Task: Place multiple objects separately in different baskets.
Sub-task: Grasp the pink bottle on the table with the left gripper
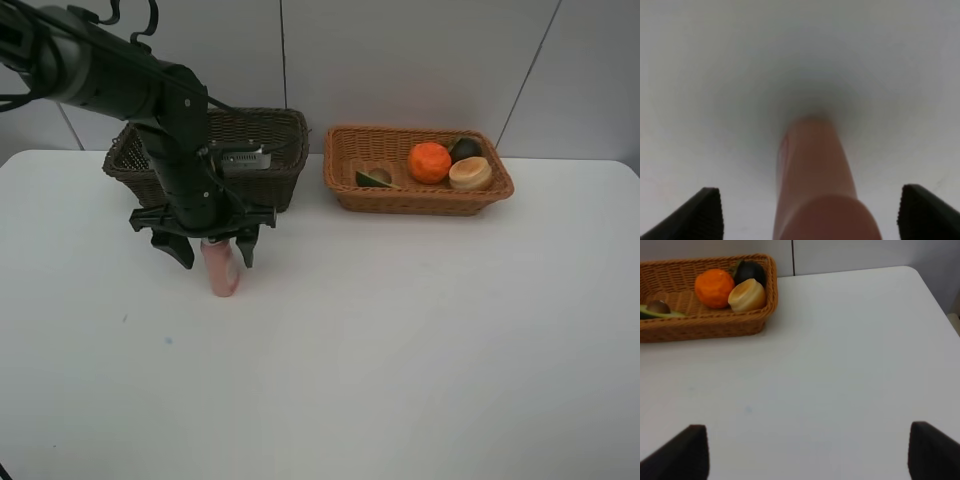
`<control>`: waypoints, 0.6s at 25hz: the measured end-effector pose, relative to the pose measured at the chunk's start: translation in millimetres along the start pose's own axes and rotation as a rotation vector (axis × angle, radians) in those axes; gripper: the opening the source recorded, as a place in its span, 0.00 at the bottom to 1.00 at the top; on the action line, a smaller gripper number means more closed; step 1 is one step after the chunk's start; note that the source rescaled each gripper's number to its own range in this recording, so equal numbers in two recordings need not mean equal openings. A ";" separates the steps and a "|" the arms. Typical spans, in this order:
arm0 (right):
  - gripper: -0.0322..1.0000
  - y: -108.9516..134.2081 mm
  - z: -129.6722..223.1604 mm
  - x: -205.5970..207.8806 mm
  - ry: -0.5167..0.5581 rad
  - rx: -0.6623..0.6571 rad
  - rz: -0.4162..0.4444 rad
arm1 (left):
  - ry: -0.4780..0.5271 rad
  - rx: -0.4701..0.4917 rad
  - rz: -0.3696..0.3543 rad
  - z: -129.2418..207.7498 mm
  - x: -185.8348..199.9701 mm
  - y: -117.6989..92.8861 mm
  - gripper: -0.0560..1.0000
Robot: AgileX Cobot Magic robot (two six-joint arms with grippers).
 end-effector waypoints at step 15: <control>1.00 0.0 0.0 0.0 0.000 0.000 0.000 | 0.003 0.015 -0.001 0.3 0.0 0.1 0.08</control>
Point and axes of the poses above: a point on each arm's last joint axis where the gripper is mounted, x pointing back along that axis away from the gripper, y along the wrist's bending axis when the last joint is at zero, z = x × y, the point moved 2 cm from there along -x, pointing out along that axis toward the gripper, and after that the axes turned 12 degrees about x, right-handed, at the moved point
